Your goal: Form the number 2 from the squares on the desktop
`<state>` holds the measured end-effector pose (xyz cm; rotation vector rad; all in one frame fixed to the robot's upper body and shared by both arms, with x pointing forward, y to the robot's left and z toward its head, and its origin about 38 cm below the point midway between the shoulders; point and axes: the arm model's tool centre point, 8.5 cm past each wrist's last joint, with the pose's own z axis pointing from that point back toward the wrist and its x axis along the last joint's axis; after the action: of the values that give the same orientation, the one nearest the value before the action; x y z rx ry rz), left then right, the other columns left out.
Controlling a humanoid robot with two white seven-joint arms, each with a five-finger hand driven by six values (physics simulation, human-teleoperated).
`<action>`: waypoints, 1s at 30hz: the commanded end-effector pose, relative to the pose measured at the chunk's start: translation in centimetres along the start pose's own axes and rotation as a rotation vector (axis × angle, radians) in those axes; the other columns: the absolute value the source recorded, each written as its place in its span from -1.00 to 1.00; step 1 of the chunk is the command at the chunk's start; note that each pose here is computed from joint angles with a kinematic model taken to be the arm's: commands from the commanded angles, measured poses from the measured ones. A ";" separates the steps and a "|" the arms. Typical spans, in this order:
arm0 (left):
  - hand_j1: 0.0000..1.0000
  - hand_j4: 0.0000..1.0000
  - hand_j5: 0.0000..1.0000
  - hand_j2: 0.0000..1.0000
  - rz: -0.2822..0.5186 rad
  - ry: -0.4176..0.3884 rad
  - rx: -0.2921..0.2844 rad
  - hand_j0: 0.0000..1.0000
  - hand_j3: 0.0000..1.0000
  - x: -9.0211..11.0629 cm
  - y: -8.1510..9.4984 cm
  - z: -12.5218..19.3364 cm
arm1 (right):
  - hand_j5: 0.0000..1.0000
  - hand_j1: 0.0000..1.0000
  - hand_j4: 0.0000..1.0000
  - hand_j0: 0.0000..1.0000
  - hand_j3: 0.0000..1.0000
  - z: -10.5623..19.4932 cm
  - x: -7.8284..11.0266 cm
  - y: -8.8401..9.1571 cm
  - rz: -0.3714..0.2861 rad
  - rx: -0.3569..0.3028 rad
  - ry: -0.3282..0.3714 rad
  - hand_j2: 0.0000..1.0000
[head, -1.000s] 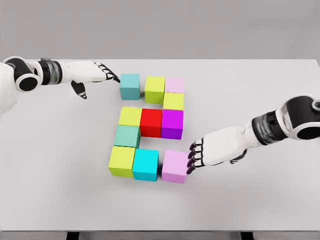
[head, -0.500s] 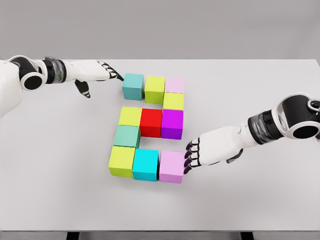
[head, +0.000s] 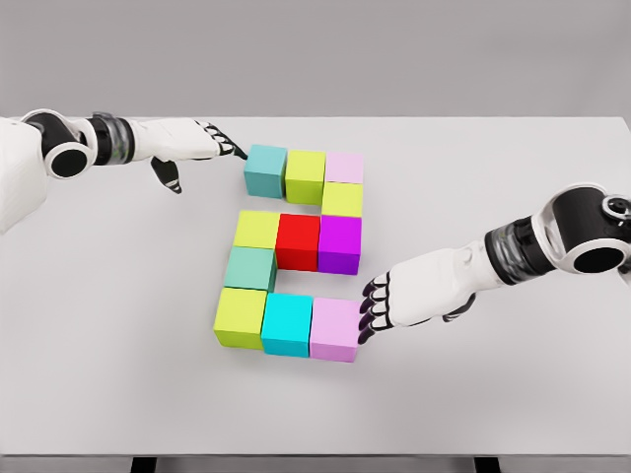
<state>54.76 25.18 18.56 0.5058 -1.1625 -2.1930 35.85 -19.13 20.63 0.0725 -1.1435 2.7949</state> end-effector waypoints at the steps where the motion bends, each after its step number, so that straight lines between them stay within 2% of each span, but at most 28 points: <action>1: 1.00 1.00 1.00 1.00 0.005 0.000 0.006 1.00 1.00 0.0 0.1 0.0 | 0.97 0.97 0.97 0.97 0.97 0.1 0.0 -0.1 -0.004 -0.004 0.002 0.97; 6: 1.00 1.00 1.00 1.00 0.004 -0.002 0.006 1.00 1.00 0.1 0.1 -0.1 | 0.97 0.97 0.97 0.97 0.97 0.8 -0.3 0.3 -0.012 -0.001 0.023 0.97; 9: 1.00 1.00 1.00 1.00 0.004 -0.002 0.006 1.00 1.00 0.1 0.1 -0.1 | 0.99 0.99 0.99 0.99 0.99 5.4 -1.7 0.4 -0.028 -0.035 0.149 0.99; 11: 1.00 1.00 1.00 1.00 0.004 -0.002 0.006 1.00 1.00 0.1 0.1 -0.1 | 1.00 1.00 1.00 1.00 1.00 12.3 -3.0 -0.5 -0.088 -0.149 0.292 1.00; 12: 1.00 1.00 1.00 1.00 0.004 -0.002 0.006 1.00 1.00 0.1 0.1 -0.1 | 1.00 1.00 1.00 1.00 1.00 14.7 -3.0 -1.3 -0.112 -0.217 0.321 1.00; 14: 1.00 1.00 1.00 1.00 0.004 -0.002 0.006 1.00 1.00 0.1 0.1 -0.1 | 1.00 1.00 1.00 1.00 1.00 19.0 -2.5 -1.9 -0.194 -0.379 0.345 1.00; 15: 1.00 1.00 1.00 1.00 0.004 -0.002 0.006 1.00 1.00 0.1 0.1 -0.1 | 1.00 1.00 1.00 1.00 1.00 19.9 -2.7 -1.6 -0.272 -0.486 0.317 1.00; 17: 1.00 1.00 1.00 1.00 0.004 -0.002 0.006 1.00 1.00 0.1 0.1 -0.1 | 1.00 1.00 1.00 1.00 1.00 19.8 -2.8 -0.3 -0.395 -0.633 0.246 1.00; 19: 1.00 1.00 1.00 1.00 0.004 -0.003 0.007 1.00 1.00 0.1 0.2 -0.1 | 1.00 1.00 1.00 1.00 1.00 17.6 -3.6 2.0 -0.543 -0.796 0.153 1.00; 21: 1.00 1.00 1.00 1.00 0.004 -0.005 0.006 1.00 1.00 0.2 0.1 -0.2 | 1.00 1.00 1.00 1.00 1.00 15.6 -4.1 3.9 -0.614 -0.924 0.119 1.00; 22: 1.00 1.00 1.00 1.00 0.003 -0.003 0.007 1.00 1.00 0.1 0.2 -0.1 | 1.00 1.00 1.00 1.00 1.00 14.2 -3.6 5.6 -0.660 -0.992 0.105 1.00; 24: 1.00 1.00 1.00 1.00 0.003 -0.003 0.007 1.00 1.00 0.1 0.2 -0.1 | 1.00 1.00 1.00 1.00 1.00 14.4 -2.7 8.3 -0.707 -1.087 0.148 1.00; 26: 1.00 1.00 1.00 1.00 0.003 -0.003 0.007 1.00 1.00 0.1 0.2 -0.1 | 1.00 1.00 1.00 1.00 1.00 12.8 -2.5 9.3 -0.735 -1.154 0.149 1.00; 27: 1.00 1.00 1.00 1.00 0.003 -0.003 0.007 1.00 1.00 0.1 0.2 -0.1 | 1.00 1.00 1.00 1.00 1.00 12.3 -2.5 10.5 -0.771 -1.169 0.162 1.00; 29: 1.00 1.00 1.00 1.00 0.004 -0.002 0.006 1.00 1.00 0.1 0.1 -0.1 | 1.00 1.00 1.00 1.00 1.00 11.6 -2.8 11.8 -0.808 -1.169 0.184 1.00; 30: 1.00 1.00 1.00 1.00 0.004 -0.002 0.006 1.00 1.00 0.1 0.1 -0.1 | 1.00 1.00 1.00 1.00 1.00 11.6 -2.8 11.8 -0.809 -1.169 0.184 1.00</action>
<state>54.76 25.00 18.55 0.5038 -1.1654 -2.1948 36.73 -35.34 20.42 0.1429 -1.8796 1.2361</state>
